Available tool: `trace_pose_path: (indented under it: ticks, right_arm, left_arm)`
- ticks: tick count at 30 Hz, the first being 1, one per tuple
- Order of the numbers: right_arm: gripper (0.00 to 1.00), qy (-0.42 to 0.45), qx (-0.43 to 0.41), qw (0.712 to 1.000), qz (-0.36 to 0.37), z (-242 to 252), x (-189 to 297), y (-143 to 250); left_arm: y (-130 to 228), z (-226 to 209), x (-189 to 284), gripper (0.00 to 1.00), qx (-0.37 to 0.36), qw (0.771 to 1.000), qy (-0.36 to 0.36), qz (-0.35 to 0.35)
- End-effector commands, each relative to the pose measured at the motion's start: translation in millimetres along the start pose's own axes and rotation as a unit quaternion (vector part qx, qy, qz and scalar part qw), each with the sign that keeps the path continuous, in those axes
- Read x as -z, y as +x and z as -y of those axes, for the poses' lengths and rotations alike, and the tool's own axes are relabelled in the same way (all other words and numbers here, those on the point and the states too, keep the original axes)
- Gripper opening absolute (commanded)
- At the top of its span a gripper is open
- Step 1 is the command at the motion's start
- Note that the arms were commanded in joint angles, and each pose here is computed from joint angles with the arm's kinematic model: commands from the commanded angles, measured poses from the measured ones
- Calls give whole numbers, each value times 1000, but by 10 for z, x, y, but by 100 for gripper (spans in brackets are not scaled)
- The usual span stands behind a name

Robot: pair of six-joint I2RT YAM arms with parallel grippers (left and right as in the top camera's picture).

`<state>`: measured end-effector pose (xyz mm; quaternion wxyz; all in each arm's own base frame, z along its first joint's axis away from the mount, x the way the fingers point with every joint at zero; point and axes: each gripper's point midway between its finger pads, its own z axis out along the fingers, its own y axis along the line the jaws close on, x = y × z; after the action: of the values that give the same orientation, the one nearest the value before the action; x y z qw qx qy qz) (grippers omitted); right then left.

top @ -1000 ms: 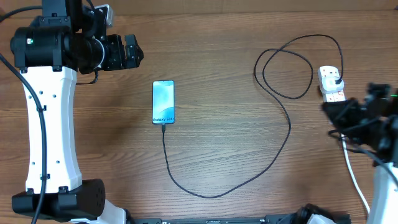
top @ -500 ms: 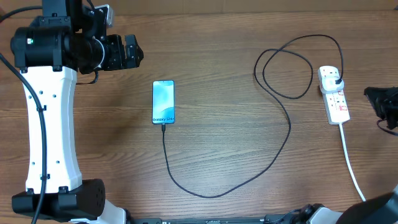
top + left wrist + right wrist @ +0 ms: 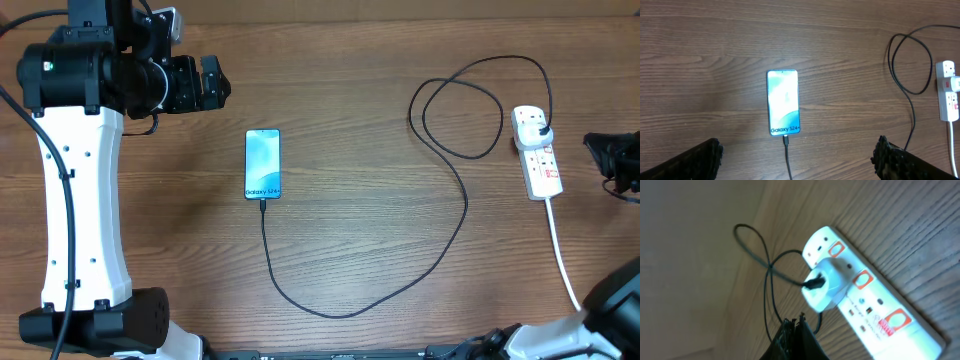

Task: Plug charger to phone and switch on socket
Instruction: 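Press the power strip's switch down with the right gripper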

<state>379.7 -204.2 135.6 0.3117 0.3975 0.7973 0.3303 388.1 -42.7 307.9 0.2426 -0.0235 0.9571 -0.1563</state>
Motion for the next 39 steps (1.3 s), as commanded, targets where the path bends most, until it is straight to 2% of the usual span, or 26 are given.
trace_pose_path:
  ticks: [1,19,39]
  right_arm:
    - [4,-12,-23,1000,-7,91,-131,-69]
    - [4,-30,-89,994,-51,654,-693,53]
    - [4,-3,-83,995,-49,598,-966,101]
  left_arm:
    - [-21,19,61,100,0,1000,2,9]
    - [-21,17,62,100,1,1000,1,9]
    - [-21,17,62,100,1,1000,1,9]
